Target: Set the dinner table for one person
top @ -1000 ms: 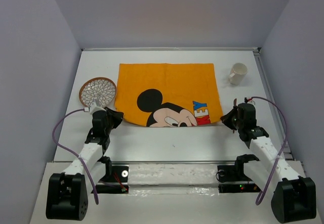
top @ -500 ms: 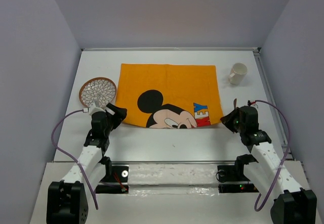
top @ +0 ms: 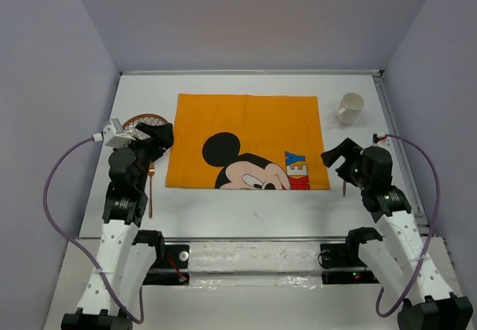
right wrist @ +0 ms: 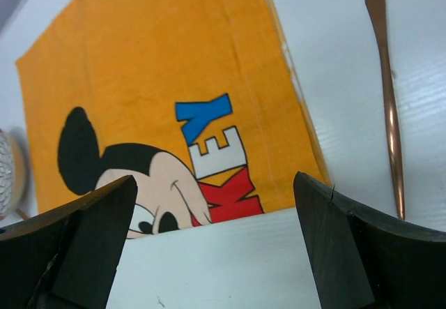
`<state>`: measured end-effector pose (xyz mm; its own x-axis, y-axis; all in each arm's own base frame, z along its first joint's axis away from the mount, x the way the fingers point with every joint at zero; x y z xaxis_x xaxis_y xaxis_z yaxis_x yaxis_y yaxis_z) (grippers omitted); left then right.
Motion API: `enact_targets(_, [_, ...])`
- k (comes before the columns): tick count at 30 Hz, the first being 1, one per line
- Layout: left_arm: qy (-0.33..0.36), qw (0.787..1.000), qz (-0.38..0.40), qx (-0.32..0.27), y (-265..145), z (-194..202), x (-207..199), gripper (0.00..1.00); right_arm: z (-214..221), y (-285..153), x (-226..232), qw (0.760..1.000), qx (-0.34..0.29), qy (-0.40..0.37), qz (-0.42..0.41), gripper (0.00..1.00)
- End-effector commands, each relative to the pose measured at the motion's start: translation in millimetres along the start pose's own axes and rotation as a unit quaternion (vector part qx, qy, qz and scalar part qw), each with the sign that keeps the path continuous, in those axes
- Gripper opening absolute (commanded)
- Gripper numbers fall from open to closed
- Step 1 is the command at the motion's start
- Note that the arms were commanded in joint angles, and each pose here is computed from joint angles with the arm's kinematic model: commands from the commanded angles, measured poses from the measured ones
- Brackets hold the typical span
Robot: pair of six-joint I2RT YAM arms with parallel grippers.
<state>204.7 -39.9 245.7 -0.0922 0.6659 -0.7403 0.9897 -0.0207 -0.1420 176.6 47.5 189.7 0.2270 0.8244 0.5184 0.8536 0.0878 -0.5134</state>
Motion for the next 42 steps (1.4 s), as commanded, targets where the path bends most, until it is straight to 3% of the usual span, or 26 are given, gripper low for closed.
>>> enact_targets(1, [0.06, 0.996, 0.034, -0.059, -20, -41, -35, 0.99, -33, -18, 28, 0.997, -0.037, -0.028, -0.062, 1.0])
enact_targets(10, [0.169, 0.971, 0.093, -0.142, -67, -93, -78, 0.99, -52, -4, 89, 0.979, -0.023, -0.043, -0.197, 1.0])
enact_targets(15, [0.208, 0.964, 0.054, -0.156, -67, -92, -65, 0.99, -24, 25, 177, 0.958, 0.015, -0.089, -0.273, 1.0])
enact_targets(25, [0.198, 0.961, 0.039, -0.186, -70, -78, -44, 0.99, 62, 89, 318, 0.931, 0.076, -0.121, -0.336, 1.0])
enact_targets(32, [0.195, 0.962, 0.025, -0.188, -68, -77, -41, 0.99, 116, 137, 351, 0.928, 0.119, -0.098, -0.338, 0.84])
enact_targets(35, [0.191, 0.963, 0.033, -0.186, -69, -76, -42, 0.99, 125, 143, 371, 0.918, 0.129, -0.085, -0.366, 0.58])
enact_targets(42, [0.186, 0.963, 0.051, -0.187, -69, -75, -47, 0.99, 168, 185, 405, 0.908, 0.169, -0.068, -0.377, 0.57])
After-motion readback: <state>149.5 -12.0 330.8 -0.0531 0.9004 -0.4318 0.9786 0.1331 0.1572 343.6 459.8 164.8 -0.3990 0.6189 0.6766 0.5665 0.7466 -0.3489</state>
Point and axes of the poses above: each gripper's point midway between its finger pads, its own y axis out along the fingers, its own x axis along the line the jaws close on, z = x × y, the point moved 9 cm from there along -y, back along the fingers, and after that the axes turned 4 degrees about -y, right-handed, at the moved point
